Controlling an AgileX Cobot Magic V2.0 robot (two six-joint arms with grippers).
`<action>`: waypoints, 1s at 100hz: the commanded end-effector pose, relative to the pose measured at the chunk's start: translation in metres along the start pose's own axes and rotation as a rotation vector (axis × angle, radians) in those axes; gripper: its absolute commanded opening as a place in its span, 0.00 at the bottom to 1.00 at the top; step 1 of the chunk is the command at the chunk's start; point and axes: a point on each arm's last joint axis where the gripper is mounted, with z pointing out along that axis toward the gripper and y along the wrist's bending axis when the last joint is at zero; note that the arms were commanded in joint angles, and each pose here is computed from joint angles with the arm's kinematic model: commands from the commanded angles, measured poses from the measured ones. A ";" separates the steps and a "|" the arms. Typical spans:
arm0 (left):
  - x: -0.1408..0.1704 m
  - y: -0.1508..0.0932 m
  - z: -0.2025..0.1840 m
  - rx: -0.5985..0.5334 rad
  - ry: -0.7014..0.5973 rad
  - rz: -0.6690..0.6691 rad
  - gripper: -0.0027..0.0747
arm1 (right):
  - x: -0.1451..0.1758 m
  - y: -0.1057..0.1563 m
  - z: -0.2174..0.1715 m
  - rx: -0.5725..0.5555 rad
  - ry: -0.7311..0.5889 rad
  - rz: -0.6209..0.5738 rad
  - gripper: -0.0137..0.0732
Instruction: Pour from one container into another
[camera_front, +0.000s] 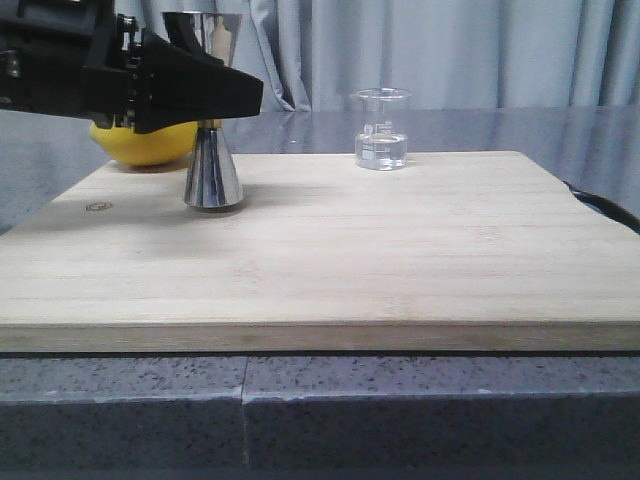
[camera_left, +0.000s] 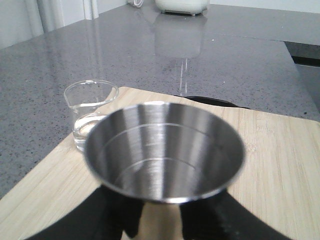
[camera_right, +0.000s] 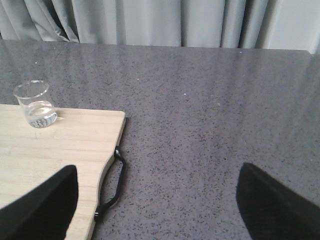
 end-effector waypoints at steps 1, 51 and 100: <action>-0.038 -0.009 -0.003 0.044 -0.166 0.043 0.36 | -0.016 -0.001 -0.002 0.011 -0.086 -0.008 0.83; -0.065 -0.015 0.015 0.110 -0.205 0.085 0.36 | -0.014 -0.001 -0.002 0.004 -0.064 -0.007 0.83; -0.064 -0.015 0.015 0.104 -0.201 0.084 0.36 | -0.039 0.003 0.049 -0.091 0.063 -0.080 0.83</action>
